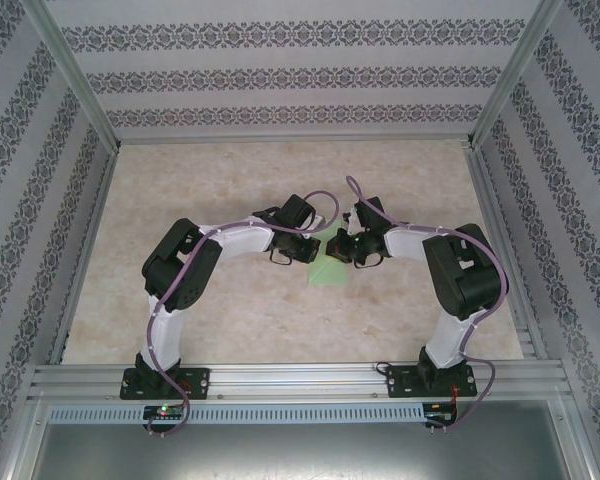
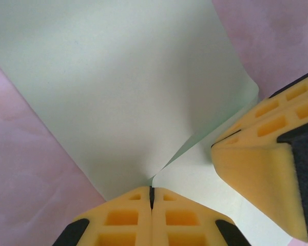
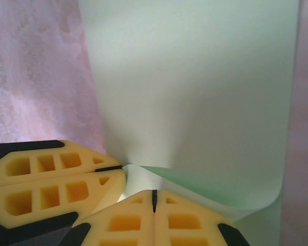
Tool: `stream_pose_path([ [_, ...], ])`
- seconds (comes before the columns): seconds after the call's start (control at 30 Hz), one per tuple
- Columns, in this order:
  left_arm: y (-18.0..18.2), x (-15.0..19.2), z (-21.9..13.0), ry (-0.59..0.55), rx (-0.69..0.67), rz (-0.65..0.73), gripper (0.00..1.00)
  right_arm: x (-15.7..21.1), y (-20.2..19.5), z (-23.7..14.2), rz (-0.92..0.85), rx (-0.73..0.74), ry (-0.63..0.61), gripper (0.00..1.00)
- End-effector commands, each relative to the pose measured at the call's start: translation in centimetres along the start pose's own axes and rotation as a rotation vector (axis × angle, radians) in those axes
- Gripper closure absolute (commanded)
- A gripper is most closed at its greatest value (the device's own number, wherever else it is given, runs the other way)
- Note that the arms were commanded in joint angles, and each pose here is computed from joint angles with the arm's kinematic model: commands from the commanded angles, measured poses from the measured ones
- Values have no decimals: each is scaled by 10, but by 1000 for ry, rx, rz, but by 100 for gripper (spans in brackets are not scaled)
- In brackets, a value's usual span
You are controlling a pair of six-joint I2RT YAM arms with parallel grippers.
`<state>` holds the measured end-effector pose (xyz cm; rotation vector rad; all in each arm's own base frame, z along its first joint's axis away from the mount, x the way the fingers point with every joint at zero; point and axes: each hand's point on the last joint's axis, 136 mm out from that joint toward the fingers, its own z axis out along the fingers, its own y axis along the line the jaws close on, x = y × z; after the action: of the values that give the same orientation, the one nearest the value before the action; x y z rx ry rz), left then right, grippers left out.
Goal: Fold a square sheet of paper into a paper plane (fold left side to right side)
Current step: Fold the triangle a second time at the center of the table.
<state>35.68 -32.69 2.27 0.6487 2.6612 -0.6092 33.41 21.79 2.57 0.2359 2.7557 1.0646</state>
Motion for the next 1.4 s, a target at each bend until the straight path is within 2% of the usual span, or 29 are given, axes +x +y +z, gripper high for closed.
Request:
stream_pose_path([
  [0.0,7,21,12,79,-40,14,93,4,-4,2,-35,42,13,100],
  [0.37,6,20,11,78,-39,16,93,14,-22,3,-31,107,35,100],
  [0.57,3,14,5,60,-32,19,89,21,-33,4,-21,138,48,100],
  [0.73,-7,-5,-17,-5,-19,23,77,28,-40,6,-12,149,59,100],
  [0.87,-13,-21,-47,-80,-20,23,63,29,-41,6,-12,151,61,100],
  [0.97,-19,-24,-67,-111,-5,27,62,28,-40,6,-11,146,62,100],
  [1.13,-48,-11,-76,-91,161,6,66,26,-38,6,-18,142,59,100],
  [1.37,-76,17,-53,-2,398,-73,74,26,-36,4,-24,143,59,100],
])
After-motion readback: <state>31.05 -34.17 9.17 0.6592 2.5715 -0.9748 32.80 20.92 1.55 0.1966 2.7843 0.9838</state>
